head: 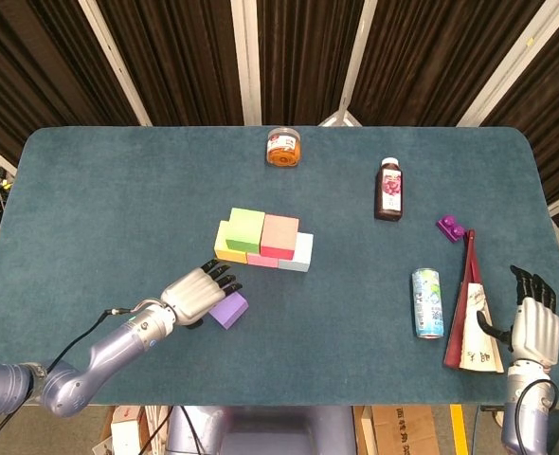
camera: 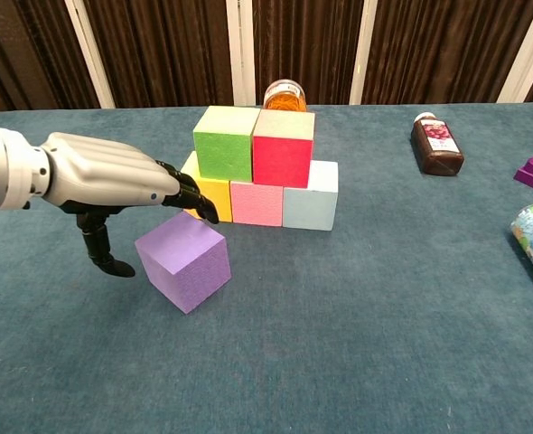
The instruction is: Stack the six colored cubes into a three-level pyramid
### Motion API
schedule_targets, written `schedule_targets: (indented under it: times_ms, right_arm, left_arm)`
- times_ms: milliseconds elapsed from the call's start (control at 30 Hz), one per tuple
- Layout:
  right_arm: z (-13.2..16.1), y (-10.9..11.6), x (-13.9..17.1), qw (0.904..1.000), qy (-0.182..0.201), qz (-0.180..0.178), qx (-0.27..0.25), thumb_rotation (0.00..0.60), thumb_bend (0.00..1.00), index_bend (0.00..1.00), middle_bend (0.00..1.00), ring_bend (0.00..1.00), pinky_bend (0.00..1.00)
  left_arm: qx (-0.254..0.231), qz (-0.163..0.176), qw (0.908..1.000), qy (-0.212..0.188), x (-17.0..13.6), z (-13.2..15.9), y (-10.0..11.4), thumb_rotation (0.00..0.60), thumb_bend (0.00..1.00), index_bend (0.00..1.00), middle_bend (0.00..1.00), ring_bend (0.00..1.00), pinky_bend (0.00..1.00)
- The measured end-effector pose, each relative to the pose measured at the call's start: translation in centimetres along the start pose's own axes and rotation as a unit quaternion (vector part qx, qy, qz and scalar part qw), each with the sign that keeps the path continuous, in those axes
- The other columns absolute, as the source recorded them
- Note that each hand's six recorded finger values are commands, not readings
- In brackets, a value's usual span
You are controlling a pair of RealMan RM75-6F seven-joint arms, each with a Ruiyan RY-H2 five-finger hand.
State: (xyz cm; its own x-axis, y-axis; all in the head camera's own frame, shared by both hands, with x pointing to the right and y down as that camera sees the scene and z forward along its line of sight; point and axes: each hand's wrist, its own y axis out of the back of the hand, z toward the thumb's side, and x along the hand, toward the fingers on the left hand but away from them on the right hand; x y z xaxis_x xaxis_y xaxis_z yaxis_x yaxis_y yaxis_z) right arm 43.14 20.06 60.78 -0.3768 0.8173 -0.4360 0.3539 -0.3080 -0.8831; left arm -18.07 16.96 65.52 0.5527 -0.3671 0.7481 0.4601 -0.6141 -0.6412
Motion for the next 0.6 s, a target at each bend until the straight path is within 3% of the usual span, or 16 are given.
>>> schedule_targets:
  times_ms: [600]
  right_arm:
    - [-0.15,0.18,0.02,1.0000,-0.001,0.000,-0.003,0.600,0.28,0.12,0.14,0.00,0.00]
  left_arm:
    - [0.005,0.013,0.9999,0.007,0.85,0.56,0.27,0.600,0.32,0.13,0.18,0.00,0.00]
